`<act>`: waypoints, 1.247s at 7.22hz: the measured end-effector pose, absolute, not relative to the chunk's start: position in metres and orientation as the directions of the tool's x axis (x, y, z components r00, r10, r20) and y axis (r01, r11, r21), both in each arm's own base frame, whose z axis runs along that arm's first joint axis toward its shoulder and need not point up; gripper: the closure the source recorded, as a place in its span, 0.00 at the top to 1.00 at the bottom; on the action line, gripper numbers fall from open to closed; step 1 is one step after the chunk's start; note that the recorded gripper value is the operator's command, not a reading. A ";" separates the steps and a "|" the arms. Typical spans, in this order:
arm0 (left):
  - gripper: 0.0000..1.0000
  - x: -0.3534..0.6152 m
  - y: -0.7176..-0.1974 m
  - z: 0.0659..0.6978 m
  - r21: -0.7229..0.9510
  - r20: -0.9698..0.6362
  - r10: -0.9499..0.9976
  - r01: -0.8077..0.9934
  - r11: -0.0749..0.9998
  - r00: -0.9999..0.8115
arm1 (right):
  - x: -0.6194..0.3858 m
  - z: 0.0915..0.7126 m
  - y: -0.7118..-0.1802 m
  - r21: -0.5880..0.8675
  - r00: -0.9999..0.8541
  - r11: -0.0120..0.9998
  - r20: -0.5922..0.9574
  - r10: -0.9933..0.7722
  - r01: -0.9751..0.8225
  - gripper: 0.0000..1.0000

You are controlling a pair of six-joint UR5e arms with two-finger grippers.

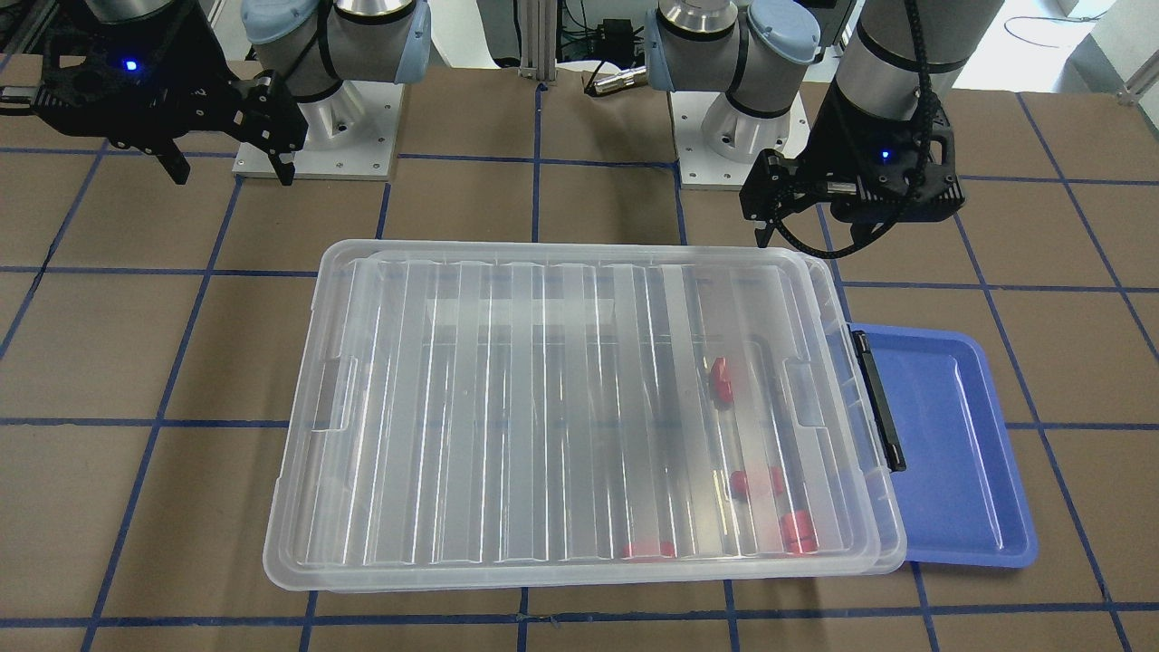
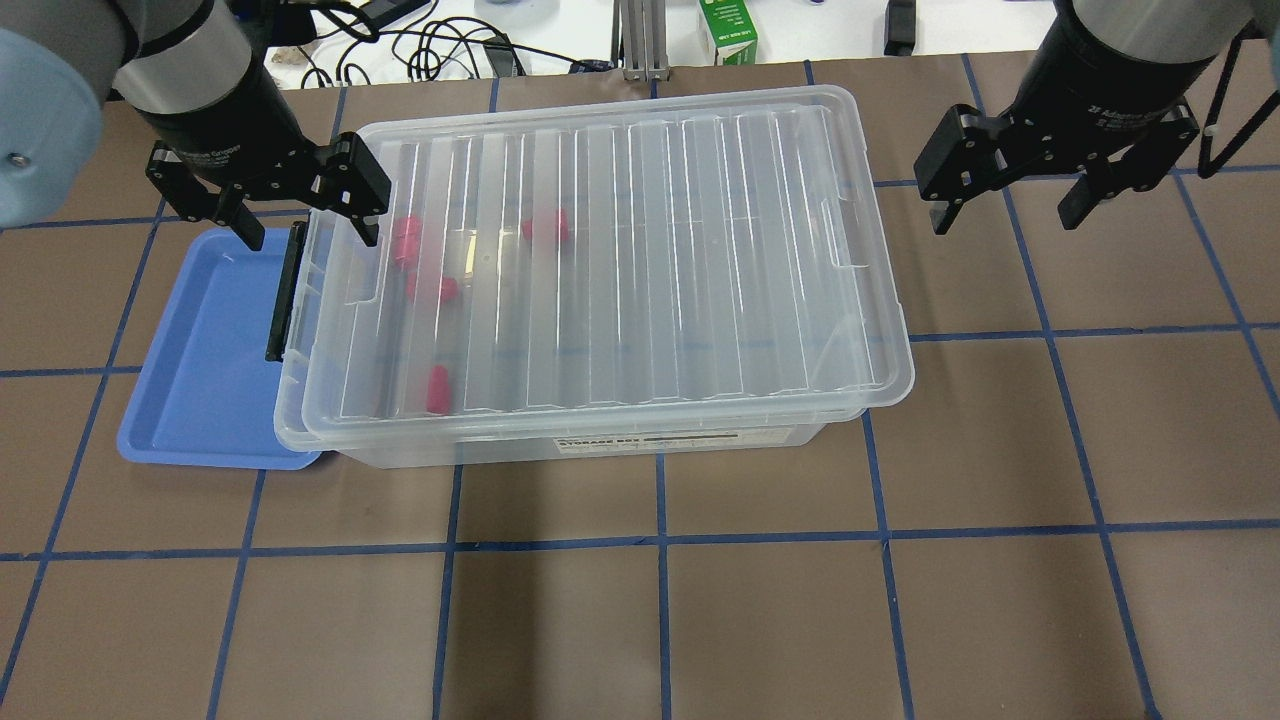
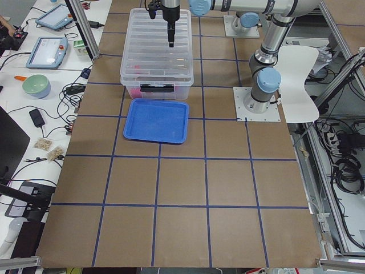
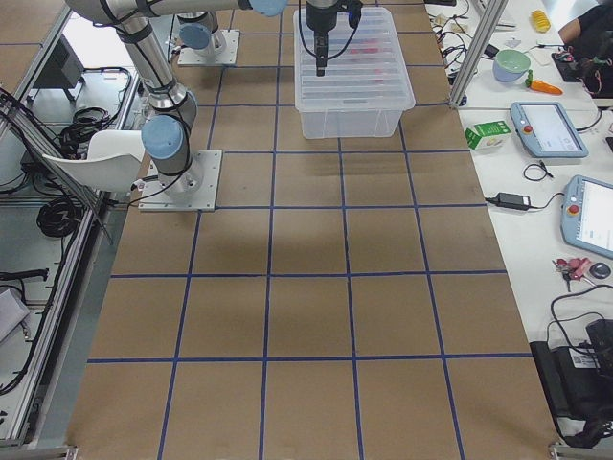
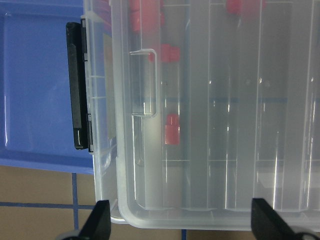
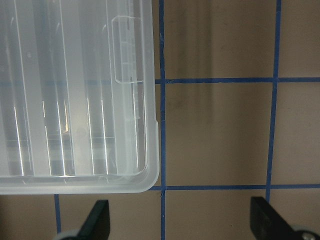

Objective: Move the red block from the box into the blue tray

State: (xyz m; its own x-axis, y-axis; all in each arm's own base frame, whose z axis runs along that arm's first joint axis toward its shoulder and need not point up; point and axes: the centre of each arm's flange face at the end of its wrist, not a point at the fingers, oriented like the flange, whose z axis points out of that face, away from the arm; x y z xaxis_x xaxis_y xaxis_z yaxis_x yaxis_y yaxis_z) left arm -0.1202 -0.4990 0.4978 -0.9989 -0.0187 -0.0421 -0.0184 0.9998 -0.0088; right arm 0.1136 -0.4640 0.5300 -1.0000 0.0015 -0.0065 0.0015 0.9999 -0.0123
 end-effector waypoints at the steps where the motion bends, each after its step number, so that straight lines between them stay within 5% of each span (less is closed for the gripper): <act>1: 1.00 -0.120 -0.499 0.498 -0.009 -0.042 -0.018 -0.018 1.000 -0.999 | 0.114 0.530 -0.464 -0.013 -1.000 1.000 -0.006 0.001 0.001 1.00; 6: 1.00 -0.119 -0.499 0.499 -0.011 -0.039 -0.020 -0.020 1.000 -0.999 | 0.114 0.516 -0.472 0.011 -1.000 1.000 -0.016 -0.003 -0.003 1.00; 9: 1.00 -0.119 -0.499 0.500 -0.012 -0.041 -0.021 -0.020 1.000 -0.999 | 0.112 0.454 -0.531 0.024 -1.000 1.000 -0.017 -0.003 -0.004 1.00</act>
